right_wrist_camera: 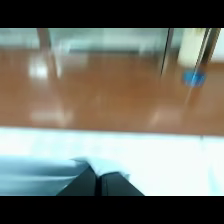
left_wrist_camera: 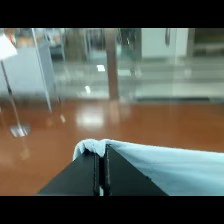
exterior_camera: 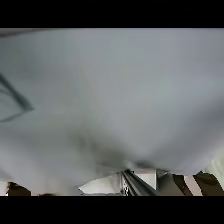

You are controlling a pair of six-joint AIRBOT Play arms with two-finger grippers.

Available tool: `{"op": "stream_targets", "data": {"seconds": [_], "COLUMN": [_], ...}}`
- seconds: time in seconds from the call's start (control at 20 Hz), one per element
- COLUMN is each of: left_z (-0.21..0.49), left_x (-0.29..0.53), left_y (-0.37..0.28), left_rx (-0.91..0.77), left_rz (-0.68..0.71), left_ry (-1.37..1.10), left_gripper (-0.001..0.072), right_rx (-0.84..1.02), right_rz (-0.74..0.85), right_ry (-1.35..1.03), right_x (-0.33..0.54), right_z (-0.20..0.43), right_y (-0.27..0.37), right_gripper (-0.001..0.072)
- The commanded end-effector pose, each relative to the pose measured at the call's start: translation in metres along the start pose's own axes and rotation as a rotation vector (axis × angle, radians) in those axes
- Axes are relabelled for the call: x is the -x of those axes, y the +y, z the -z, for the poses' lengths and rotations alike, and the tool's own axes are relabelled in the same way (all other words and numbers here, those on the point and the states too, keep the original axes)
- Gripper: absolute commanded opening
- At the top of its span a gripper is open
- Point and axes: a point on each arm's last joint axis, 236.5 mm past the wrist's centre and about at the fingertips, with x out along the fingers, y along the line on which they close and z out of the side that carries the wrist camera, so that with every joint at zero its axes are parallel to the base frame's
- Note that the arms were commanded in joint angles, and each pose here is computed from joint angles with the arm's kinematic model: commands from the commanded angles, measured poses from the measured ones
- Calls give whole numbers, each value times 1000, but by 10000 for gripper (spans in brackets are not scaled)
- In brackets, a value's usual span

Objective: Fold the shirts.

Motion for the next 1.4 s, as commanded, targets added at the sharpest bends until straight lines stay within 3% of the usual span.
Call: {"op": "stream_targets", "data": {"seconds": [0.0, 0.1, 0.45, 0.75, 1.1, 1.35], "left_z": [74, 120, 263, 336, 420, 432], "left_x": [-53, -90, -240, -344, -341, -328], "left_y": [-25, -47, -77, -95, -116, -117], "left_rx": [130, 214, 352, 520, 568, 569], "left_rz": [139, 255, 301, 208, 203, 211], "left_ry": [215, 342, 621, 674, 924, 1001], "left_gripper": [22, 22, 22, 22, 23, 24], "right_rx": [-76, -127, -345, -502, -583, -568], "right_rz": [-98, -168, -89, -127, -162, -197], "right_ry": [185, 278, 399, 490, 637, 709], "right_x": [-51, -95, -281, -414, -467, -457], "right_z": [51, 88, 201, 236, 288, 302], "right_y": [7, 9, -58, -83, -87, -80], "right_gripper": [22, 23, 22, 22, 22, 22]}}
